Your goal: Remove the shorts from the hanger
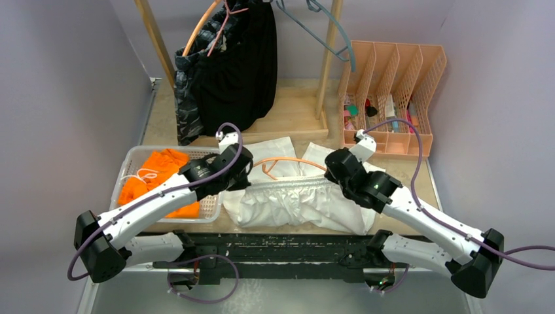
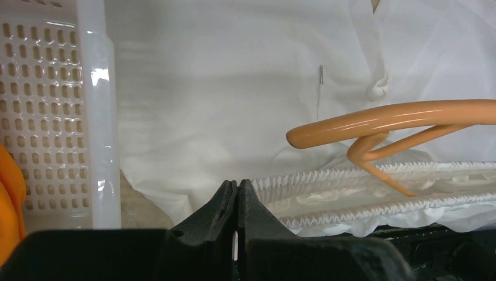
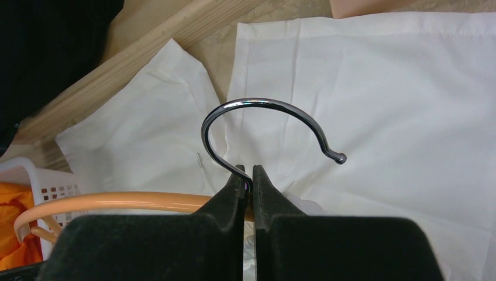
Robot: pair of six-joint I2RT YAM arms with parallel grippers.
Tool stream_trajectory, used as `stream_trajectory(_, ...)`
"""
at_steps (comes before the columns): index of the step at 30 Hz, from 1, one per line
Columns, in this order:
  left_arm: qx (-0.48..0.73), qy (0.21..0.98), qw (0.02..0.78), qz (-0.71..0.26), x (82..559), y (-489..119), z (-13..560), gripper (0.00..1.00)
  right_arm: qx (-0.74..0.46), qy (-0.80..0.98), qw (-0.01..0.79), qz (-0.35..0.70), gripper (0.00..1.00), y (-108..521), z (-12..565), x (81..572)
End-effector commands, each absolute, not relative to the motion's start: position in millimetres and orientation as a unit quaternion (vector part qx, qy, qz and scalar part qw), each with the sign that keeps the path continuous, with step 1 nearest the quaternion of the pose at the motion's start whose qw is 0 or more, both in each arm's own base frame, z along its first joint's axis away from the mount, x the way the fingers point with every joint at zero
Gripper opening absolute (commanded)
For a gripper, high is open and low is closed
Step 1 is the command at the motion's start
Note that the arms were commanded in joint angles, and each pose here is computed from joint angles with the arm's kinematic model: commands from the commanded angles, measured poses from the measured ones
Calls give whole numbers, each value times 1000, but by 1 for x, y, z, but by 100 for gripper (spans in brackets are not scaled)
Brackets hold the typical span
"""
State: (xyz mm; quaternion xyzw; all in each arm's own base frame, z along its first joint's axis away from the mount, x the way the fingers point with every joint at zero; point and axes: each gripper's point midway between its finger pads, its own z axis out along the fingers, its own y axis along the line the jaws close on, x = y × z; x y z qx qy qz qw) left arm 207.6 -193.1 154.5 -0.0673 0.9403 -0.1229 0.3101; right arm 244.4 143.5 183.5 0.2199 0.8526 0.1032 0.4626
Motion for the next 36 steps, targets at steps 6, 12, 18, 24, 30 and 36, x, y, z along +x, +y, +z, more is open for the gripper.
stream_trajectory(6,-76,924,358,-108,220,-179,182,46,151,826,534,101,0,143,220,264)
stream_trajectory(12,-113,886,436,-114,235,-162,235,71,86,862,499,14,0,147,195,274)
stream_trajectory(18,-27,857,457,-237,231,-206,268,78,5,855,510,98,0,185,207,277)
stream_trajectory(24,166,837,416,-315,208,-259,253,76,-61,817,535,205,0,211,230,260)
stream_trajectory(30,239,824,387,-338,198,-277,241,75,-82,811,540,210,0,209,241,254)
stream_trajectory(36,283,841,285,-362,172,-292,210,70,-106,802,544,223,0,216,246,252)
